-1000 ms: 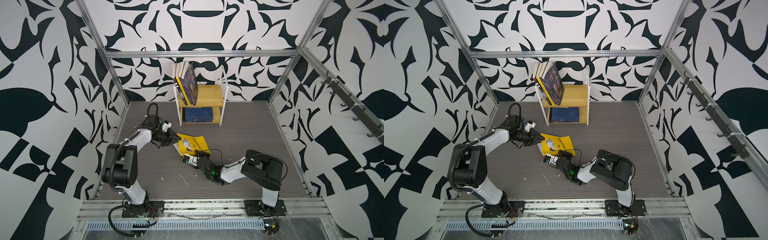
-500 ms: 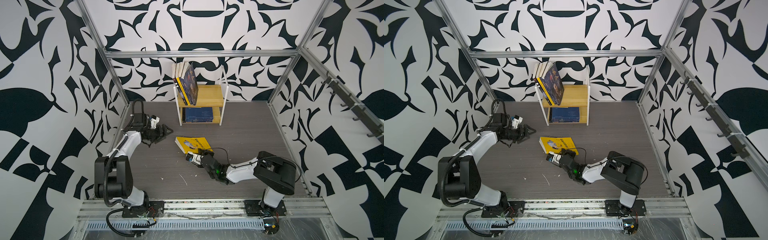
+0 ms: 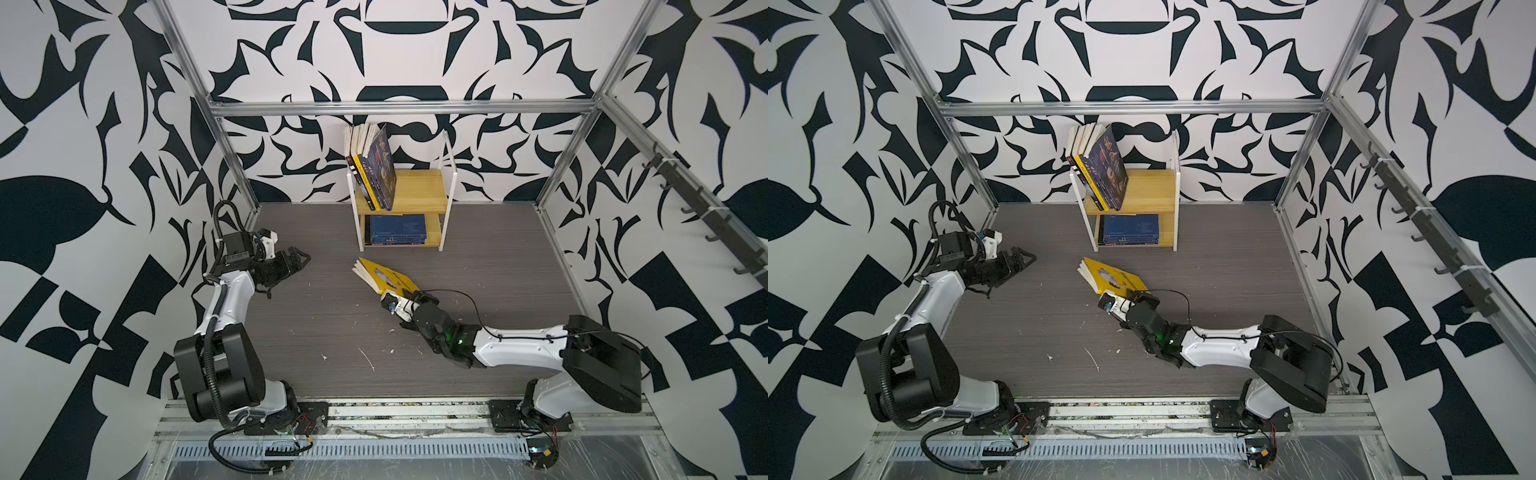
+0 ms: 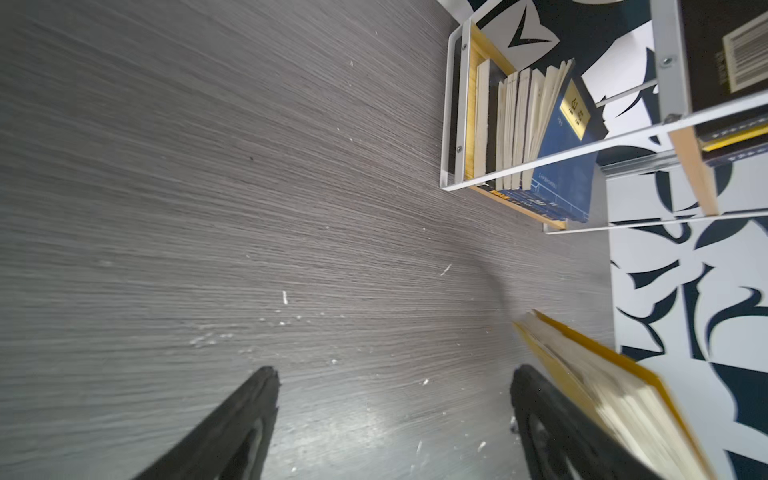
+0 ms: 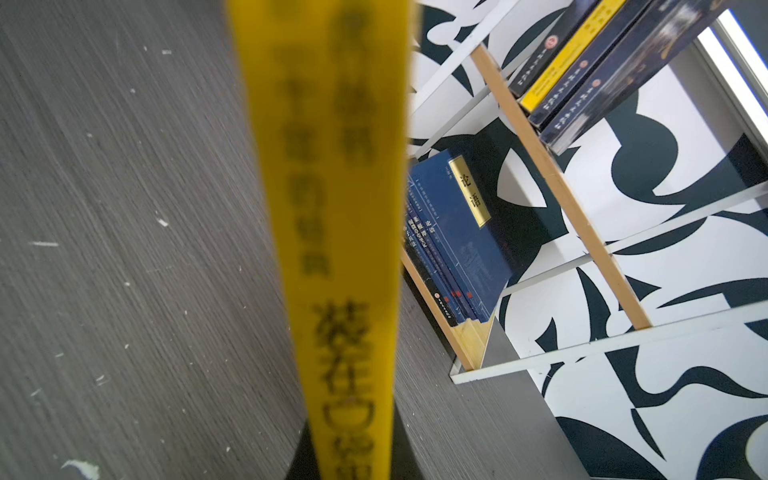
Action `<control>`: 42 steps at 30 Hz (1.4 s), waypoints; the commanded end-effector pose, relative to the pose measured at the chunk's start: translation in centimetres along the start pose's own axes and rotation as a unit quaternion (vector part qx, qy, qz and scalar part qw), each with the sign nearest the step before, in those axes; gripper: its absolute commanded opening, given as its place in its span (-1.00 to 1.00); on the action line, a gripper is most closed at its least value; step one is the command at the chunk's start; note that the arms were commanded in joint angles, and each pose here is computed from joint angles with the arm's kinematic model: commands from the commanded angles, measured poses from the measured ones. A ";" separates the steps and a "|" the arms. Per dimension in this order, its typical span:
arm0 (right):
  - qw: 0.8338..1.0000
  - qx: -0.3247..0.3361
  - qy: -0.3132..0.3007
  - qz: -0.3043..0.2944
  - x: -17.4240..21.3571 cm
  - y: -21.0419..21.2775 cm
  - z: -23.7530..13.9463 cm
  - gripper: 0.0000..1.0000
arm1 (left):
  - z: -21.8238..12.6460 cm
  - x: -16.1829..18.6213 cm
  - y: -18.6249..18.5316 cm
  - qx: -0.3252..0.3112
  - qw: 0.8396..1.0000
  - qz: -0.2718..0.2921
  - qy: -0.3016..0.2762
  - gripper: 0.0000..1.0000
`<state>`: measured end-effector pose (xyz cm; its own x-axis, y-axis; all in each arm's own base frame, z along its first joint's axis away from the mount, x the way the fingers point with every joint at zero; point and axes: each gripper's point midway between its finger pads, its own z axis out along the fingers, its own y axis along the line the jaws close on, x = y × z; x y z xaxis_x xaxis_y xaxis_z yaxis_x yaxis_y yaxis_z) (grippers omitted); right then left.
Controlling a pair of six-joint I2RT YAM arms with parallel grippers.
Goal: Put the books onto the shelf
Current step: 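Carry the upright yellow paperback to the shelf's upper tier with the right gripper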
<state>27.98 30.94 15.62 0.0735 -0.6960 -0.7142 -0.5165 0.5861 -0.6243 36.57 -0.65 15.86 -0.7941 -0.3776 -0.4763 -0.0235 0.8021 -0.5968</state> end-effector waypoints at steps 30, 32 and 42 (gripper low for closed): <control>0.867 0.173 -0.202 0.422 -14.8 -28.7 -3.4 -1.00 | -1.5 -0.4 0.2 -0.032 0.999 0.040 -0.007 0.99; 0.860 0.181 -0.202 0.432 -14.8 -29.7 -2.2 -1.00 | -2.0 -0.7 0.5 -0.063 0.995 0.081 -0.007 0.99; 0.845 0.230 -0.179 0.449 -15.5 -31.6 5.0 -1.00 | -4.6 -1.4 1.3 -0.158 0.969 0.187 -0.013 0.99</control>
<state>47.66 26.30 37.82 -0.0310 0.0978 -0.9947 -0.1477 0.9838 0.1013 35.78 2.11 18.45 -0.7571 -0.1077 -0.6444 0.0694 0.9675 -0.2432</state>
